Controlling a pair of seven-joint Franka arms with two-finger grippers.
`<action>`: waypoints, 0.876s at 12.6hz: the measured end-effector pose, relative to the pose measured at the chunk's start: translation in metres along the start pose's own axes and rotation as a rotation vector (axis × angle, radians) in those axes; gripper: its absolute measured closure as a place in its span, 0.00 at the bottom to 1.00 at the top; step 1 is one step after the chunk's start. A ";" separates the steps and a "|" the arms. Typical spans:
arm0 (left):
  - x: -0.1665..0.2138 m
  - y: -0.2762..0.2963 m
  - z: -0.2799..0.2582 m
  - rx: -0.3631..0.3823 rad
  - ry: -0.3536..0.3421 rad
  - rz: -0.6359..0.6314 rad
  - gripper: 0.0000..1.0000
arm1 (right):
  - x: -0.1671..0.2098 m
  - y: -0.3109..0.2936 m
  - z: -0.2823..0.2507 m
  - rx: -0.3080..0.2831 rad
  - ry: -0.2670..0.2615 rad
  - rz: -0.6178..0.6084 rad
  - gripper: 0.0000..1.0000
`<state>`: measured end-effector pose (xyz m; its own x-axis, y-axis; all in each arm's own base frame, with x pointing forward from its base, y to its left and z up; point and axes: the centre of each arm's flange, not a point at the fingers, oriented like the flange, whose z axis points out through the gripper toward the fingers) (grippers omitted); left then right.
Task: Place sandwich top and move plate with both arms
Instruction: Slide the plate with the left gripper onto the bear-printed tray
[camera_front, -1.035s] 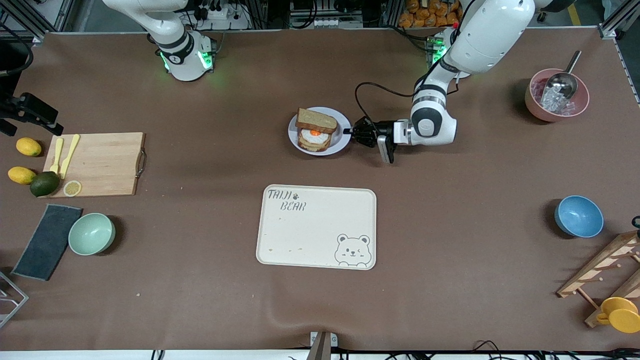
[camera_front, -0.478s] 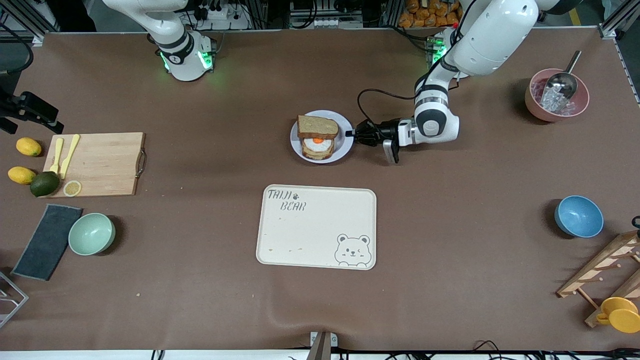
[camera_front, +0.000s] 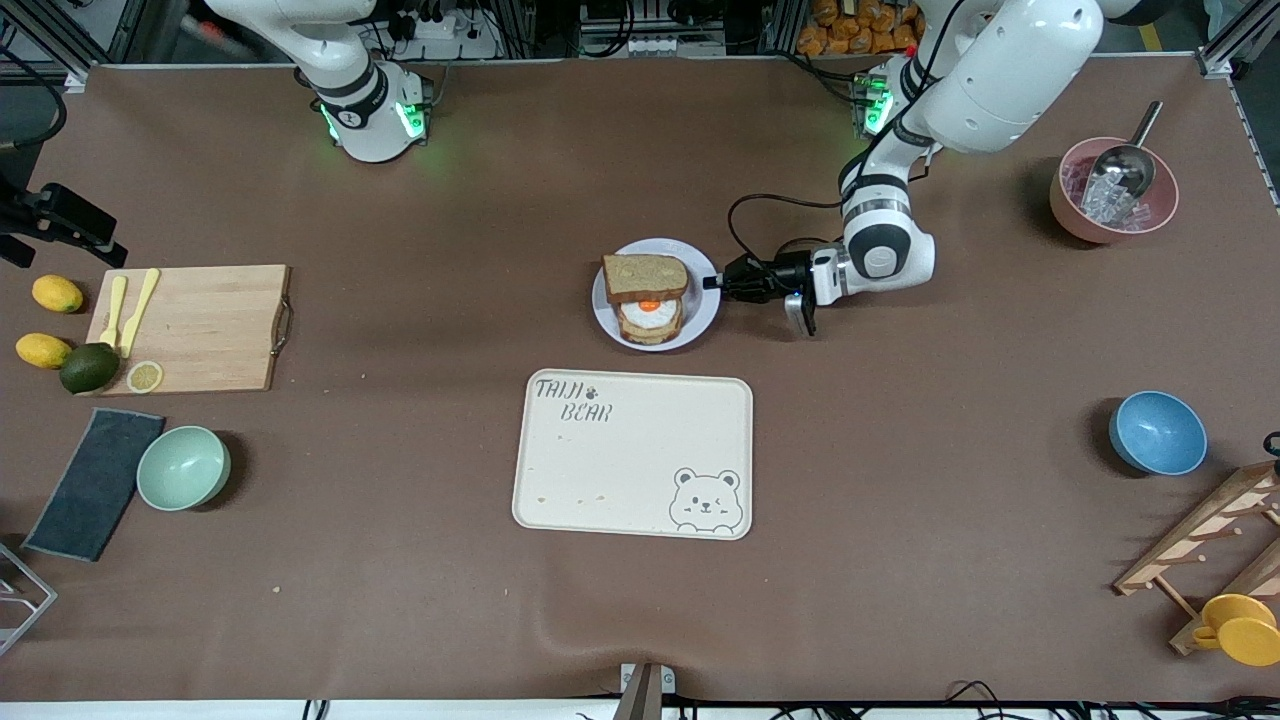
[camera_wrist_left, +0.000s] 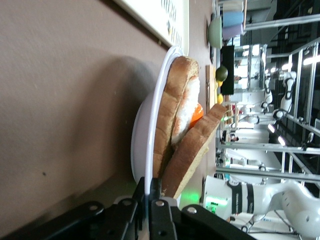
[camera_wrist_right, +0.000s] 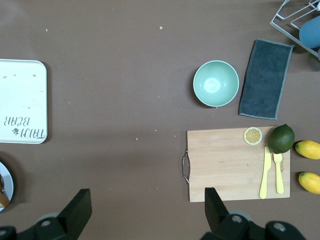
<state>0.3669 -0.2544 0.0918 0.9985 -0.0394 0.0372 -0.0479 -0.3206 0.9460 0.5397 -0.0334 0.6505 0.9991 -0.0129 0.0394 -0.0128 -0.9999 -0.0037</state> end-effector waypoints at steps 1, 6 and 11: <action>0.004 0.003 -0.004 -0.008 0.019 -0.009 0.95 | 0.000 0.000 0.000 0.000 -0.001 0.000 0.00; 0.018 0.019 -0.021 -0.076 0.088 -0.035 0.95 | 0.000 0.001 0.001 -0.001 -0.004 0.001 0.00; 0.050 0.020 -0.037 -0.059 0.180 -0.077 0.95 | -0.003 0.001 0.003 0.000 -0.025 0.001 0.00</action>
<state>0.4163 -0.2277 0.1245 0.9879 0.1543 0.0158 0.0252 -0.2603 0.9652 0.5373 -0.0340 0.6476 0.9998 -0.0140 0.0148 -0.0140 -0.9999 -0.0042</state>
